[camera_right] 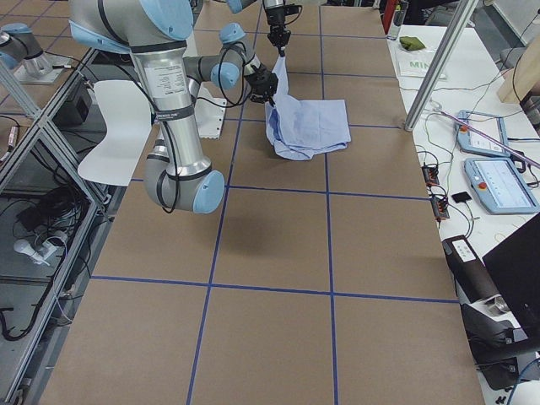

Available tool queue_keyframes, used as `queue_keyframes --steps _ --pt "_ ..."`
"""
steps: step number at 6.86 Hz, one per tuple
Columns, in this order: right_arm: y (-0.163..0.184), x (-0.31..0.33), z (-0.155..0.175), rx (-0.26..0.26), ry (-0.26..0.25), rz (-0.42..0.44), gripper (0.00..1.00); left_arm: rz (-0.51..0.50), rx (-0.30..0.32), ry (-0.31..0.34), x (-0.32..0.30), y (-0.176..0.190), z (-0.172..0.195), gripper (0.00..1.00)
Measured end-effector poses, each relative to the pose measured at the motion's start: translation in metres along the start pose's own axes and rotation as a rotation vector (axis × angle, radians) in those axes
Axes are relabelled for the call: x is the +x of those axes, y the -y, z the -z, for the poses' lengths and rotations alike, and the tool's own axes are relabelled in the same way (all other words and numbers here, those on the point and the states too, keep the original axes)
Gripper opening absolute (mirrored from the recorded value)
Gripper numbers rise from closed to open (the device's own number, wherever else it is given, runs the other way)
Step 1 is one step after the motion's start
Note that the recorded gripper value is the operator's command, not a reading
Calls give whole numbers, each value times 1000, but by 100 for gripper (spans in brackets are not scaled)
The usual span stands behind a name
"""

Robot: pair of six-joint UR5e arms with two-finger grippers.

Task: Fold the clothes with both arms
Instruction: 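Lift the near edge with both grippers and fold it over toward the collar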

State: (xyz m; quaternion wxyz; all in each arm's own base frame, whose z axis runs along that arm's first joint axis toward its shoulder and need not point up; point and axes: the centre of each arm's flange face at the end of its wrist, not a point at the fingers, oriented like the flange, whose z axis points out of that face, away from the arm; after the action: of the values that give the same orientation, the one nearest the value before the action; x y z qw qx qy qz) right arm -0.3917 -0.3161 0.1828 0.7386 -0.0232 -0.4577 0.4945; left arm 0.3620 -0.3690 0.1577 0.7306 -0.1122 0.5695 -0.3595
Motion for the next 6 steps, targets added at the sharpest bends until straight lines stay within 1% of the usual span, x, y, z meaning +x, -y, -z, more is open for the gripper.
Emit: queue_keyframes --steps 2,4,6 --pt "23 -40 -31 43 -23 -45 0 -9 48 -3 23 24 -18 0" --pt "44 -80 -60 61 -30 -65 0 -29 95 -11 41 57 -36 0" --pt "60 -122 -98 71 -37 -73 0 -45 133 -11 56 88 -56 0"
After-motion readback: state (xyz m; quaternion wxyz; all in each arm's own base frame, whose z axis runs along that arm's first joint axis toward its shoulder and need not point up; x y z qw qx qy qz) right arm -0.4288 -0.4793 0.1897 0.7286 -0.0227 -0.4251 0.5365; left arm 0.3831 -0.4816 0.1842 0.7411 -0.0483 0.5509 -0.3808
